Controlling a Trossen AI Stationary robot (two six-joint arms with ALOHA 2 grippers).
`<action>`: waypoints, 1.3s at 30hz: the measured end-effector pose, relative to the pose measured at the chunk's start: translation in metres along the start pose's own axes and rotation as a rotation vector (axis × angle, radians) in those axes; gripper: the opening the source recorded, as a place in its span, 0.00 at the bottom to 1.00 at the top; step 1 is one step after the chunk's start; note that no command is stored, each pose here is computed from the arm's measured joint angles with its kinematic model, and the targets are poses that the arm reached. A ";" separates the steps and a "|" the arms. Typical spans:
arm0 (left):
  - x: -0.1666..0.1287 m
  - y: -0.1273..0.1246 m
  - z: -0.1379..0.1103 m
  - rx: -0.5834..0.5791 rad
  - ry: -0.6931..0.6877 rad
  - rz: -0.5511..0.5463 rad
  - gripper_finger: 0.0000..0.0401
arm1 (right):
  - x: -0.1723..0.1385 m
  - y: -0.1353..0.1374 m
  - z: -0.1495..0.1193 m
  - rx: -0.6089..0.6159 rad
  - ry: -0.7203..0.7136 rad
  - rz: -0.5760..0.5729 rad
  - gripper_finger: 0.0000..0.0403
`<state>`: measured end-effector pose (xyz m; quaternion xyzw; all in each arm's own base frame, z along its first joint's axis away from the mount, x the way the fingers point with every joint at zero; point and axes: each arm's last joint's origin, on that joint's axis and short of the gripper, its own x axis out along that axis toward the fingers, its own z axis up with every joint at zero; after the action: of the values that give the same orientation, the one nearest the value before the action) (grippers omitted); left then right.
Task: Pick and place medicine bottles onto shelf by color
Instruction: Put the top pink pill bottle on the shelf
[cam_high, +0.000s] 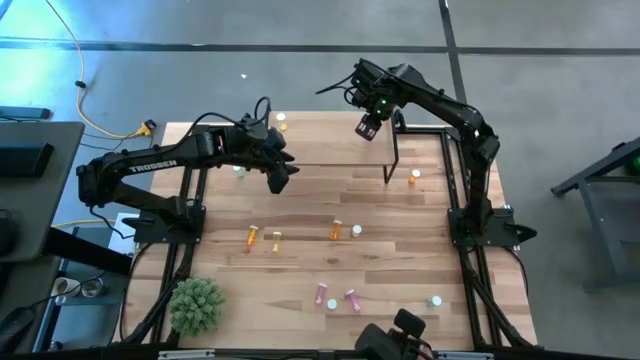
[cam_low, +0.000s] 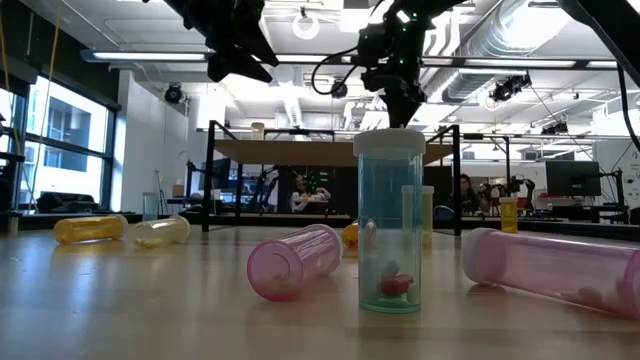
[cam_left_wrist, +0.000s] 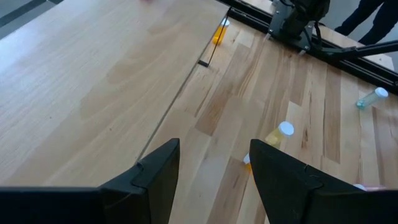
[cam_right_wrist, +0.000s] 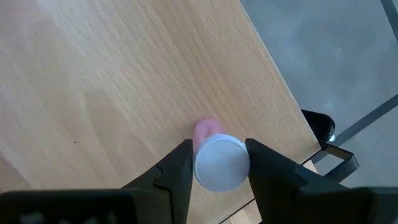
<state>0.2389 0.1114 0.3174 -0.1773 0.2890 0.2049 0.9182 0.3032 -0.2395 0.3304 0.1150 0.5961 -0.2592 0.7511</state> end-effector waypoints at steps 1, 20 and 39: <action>0.000 0.000 0.000 0.000 0.000 0.000 0.46 | 0.000 0.000 0.000 -0.001 0.000 0.000 0.36; 0.000 0.000 -0.001 0.000 0.007 0.002 0.46 | 0.000 0.000 0.000 0.025 -0.003 -0.001 0.40; 0.000 0.000 -0.001 0.000 0.008 0.001 0.46 | -0.020 -0.002 -0.003 0.064 -0.079 -0.009 0.40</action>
<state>0.2385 0.1111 0.3167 -0.1778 0.2928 0.2048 0.9169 0.2962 -0.2343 0.3491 0.1258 0.5581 -0.2859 0.7687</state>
